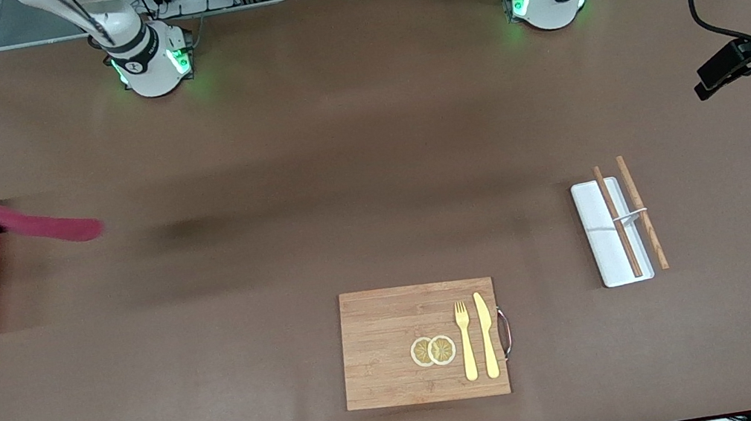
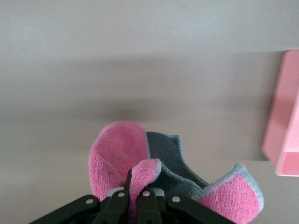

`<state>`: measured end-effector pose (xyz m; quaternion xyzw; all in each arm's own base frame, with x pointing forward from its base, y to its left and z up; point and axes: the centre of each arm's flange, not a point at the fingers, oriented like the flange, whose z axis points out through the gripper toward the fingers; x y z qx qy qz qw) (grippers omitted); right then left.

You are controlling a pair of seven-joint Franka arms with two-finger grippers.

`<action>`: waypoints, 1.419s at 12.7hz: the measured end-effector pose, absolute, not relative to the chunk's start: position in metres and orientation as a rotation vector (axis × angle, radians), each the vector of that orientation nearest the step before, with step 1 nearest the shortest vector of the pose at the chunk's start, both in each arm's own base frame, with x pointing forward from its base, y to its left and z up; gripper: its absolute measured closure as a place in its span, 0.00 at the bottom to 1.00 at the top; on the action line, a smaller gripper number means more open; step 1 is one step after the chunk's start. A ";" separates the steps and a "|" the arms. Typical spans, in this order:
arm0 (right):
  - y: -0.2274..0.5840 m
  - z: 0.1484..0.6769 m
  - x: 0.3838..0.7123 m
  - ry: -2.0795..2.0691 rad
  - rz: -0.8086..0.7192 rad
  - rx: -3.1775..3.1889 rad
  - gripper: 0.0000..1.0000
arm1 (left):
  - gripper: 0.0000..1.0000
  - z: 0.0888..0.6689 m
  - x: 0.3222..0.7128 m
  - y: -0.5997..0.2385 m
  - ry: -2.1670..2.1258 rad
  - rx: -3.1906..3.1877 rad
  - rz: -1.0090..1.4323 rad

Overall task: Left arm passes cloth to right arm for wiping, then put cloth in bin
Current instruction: 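Move the cloth over the pink bin and open the right gripper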

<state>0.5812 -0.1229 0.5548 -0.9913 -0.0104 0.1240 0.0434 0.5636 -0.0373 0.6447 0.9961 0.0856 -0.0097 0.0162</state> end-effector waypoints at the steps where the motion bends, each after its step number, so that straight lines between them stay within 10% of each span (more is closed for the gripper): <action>1: -0.167 0.555 0.570 -0.075 0.375 -3.031 0.97 | 0.00 0.645 0.564 -0.037 0.266 3.098 -0.030; 12: -0.438 0.390 0.541 -0.322 0.289 -3.218 0.97 | 0.00 0.644 0.563 -0.035 0.272 3.099 -0.034; 18: -0.398 0.416 0.571 -0.362 0.175 -3.177 0.34 | 0.00 0.634 0.559 -0.035 0.275 3.103 -0.073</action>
